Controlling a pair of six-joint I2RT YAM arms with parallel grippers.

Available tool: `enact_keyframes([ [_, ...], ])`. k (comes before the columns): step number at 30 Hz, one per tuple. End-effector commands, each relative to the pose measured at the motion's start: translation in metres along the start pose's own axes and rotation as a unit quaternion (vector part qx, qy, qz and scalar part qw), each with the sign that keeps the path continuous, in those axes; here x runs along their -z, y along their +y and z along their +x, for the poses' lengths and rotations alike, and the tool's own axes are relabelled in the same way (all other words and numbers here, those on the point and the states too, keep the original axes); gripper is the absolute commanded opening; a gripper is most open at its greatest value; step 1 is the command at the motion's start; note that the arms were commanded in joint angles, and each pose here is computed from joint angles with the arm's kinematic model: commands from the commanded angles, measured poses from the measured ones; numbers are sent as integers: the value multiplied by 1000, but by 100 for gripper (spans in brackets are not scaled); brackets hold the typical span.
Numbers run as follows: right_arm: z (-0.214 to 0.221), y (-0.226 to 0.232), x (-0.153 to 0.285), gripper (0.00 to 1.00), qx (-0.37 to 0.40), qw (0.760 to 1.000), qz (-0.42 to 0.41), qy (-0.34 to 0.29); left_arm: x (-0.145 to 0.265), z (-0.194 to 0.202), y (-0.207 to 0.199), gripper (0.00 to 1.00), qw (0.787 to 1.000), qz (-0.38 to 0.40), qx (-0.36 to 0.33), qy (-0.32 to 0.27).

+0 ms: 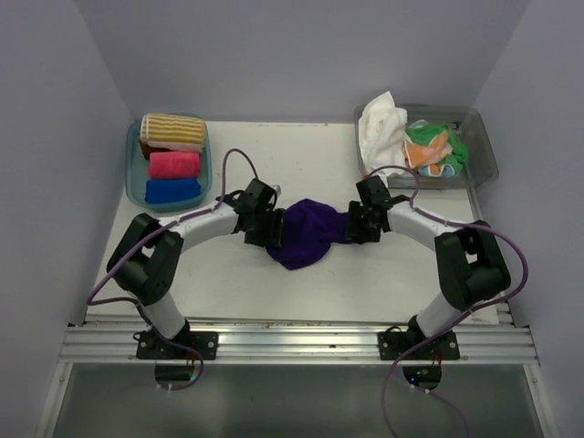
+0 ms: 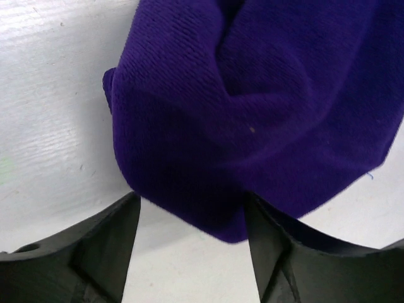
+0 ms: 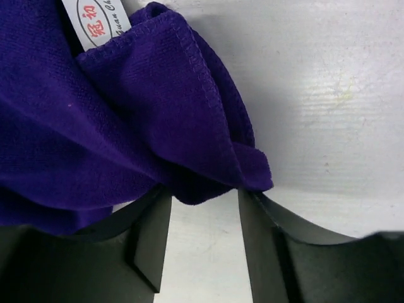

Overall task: Roll the towels
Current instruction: Flatten the towel

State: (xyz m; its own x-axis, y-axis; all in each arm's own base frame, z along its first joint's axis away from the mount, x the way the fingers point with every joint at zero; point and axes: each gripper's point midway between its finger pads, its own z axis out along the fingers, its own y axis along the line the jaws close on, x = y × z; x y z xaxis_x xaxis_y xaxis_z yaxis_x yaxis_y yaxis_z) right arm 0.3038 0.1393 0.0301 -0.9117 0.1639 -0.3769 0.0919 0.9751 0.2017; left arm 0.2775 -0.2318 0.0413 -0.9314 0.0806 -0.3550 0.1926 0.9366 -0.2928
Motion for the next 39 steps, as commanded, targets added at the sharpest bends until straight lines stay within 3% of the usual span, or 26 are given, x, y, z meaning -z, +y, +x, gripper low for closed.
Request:
enact_keyframes([
  [1, -33, 20, 5, 47, 5, 998, -29, -48, -20, -8, -8, 60, 1000, 26, 11, -10],
  [2, -36, 21, 7, 20, 3, 998, -30, -51, -23, -11, -12, 50, 999, 34, 11, -14],
  [4, -43, 24, 16, 0, 1, 997, -36, -63, -26, -12, -18, 21, 999, 49, 9, -6],
  [6, -50, 26, 29, 0, -1, 996, -38, -80, -22, -22, -23, 0, 999, 49, 4, -10],
  [12, -80, 40, 76, 0, 5, 989, -66, -134, 28, -73, -20, 0, 996, 42, 3, -72],
  [16, -115, 58, 135, 0, 13, 974, -99, -201, 115, -130, -11, 0, 982, 88, 18, -166],
  [20, -144, 72, 216, 0, 16, 948, -138, -285, 218, -178, -1, 0, 958, 79, 11, -276],
  [25, -143, 74, 289, 0, 19, 922, -177, -344, 298, -175, -13, 0, 931, 86, -17, -355],
  [28, -124, 66, 288, 0, 12, 925, -180, -333, 307, -161, -20, 0, 926, 111, -19, -361],
  [31, -104, 56, 261, 0, 1, 941, -164, -297, 268, -145, -19, 0, 937, 135, -5, -321],
  [32, -102, 51, 251, 0, -2, 945, -150, -290, 257, -142, -18, 3, 940, 141, 3, -311],
  [36, -108, 26, 199, 0, -5, 964, -79, -255, 189, -131, -2, 95, 958, 131, 26, -256],
  [37, -113, 19, 171, 7, -9, 975, -51, -218, 164, -130, 9, 97, 967, 111, 33, -228],
  [39, -116, -5, 148, 33, -19, 983, 2, -181, 148, -127, 23, 99, 976, 75, 44, -198],
])
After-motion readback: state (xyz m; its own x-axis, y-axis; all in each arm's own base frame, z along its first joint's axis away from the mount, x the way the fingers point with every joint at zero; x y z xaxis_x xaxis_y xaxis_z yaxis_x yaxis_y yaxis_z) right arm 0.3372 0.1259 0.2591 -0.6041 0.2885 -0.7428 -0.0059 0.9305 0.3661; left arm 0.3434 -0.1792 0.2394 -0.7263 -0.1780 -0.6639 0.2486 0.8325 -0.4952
